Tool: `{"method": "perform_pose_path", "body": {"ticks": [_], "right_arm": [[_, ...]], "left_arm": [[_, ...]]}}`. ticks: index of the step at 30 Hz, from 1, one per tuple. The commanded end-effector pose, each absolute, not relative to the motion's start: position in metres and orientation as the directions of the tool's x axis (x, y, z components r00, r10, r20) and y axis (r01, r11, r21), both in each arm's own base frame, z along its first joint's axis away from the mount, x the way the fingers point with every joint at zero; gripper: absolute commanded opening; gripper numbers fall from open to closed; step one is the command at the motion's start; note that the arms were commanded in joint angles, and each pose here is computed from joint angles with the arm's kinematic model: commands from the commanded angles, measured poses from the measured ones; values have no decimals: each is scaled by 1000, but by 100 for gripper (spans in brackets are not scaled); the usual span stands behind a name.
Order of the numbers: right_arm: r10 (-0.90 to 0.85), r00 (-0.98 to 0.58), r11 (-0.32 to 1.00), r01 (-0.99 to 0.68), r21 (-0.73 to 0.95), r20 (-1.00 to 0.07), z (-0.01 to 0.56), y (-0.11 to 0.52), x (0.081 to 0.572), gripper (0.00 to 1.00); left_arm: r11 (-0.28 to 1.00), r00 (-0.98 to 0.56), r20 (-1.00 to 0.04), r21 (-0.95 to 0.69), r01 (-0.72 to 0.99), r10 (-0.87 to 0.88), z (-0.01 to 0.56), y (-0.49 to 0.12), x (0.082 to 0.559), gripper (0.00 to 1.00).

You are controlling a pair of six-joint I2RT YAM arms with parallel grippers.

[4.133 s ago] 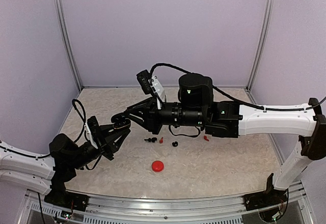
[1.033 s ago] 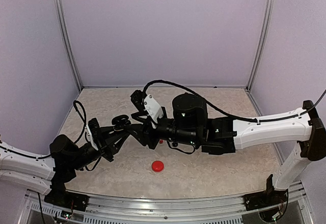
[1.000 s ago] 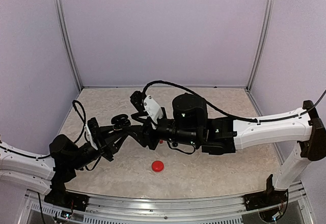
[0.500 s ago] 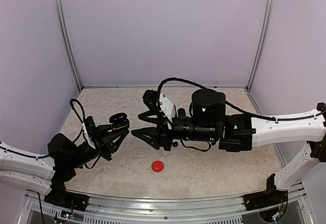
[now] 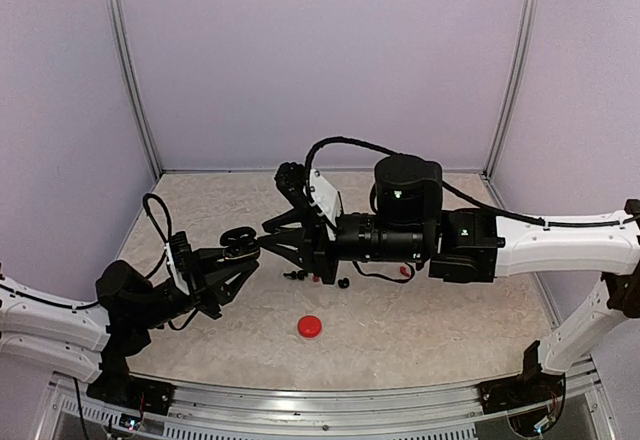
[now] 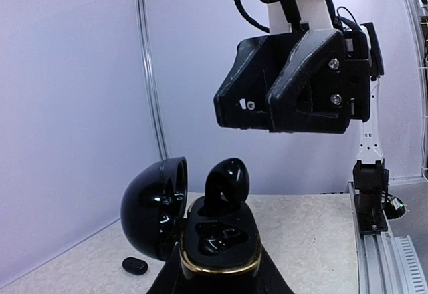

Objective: Insert the wireless bluetooth earbuds into the charging case
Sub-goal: Adjust the right earbud in the right side groove of the charging case.

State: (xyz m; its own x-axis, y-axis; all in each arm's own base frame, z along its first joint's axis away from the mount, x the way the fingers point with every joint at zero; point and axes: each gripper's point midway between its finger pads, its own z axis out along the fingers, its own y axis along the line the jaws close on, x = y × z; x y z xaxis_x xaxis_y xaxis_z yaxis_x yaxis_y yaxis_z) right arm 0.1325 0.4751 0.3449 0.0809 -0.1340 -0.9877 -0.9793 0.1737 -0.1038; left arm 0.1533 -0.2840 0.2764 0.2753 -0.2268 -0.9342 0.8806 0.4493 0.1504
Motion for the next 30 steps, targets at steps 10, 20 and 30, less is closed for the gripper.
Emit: {"method": "perform_pose_path", "body": {"ticks": [10,20,30], "right_arm": [[-204,78,177,-977,-115,-976,325,494,139,13],[-212,63,181,-978,-103,-975,320,497,140,10],[-163,38,194,-979,-70,-986,336,460,141,27]], "left_arm": [[443,295,-922,162,882,-251,290,-287,152,0],[457,295,-922,157,876,-250,289,-285,154,0],[536,215,-940,42,843,-265,278,-254,176,1]]}}
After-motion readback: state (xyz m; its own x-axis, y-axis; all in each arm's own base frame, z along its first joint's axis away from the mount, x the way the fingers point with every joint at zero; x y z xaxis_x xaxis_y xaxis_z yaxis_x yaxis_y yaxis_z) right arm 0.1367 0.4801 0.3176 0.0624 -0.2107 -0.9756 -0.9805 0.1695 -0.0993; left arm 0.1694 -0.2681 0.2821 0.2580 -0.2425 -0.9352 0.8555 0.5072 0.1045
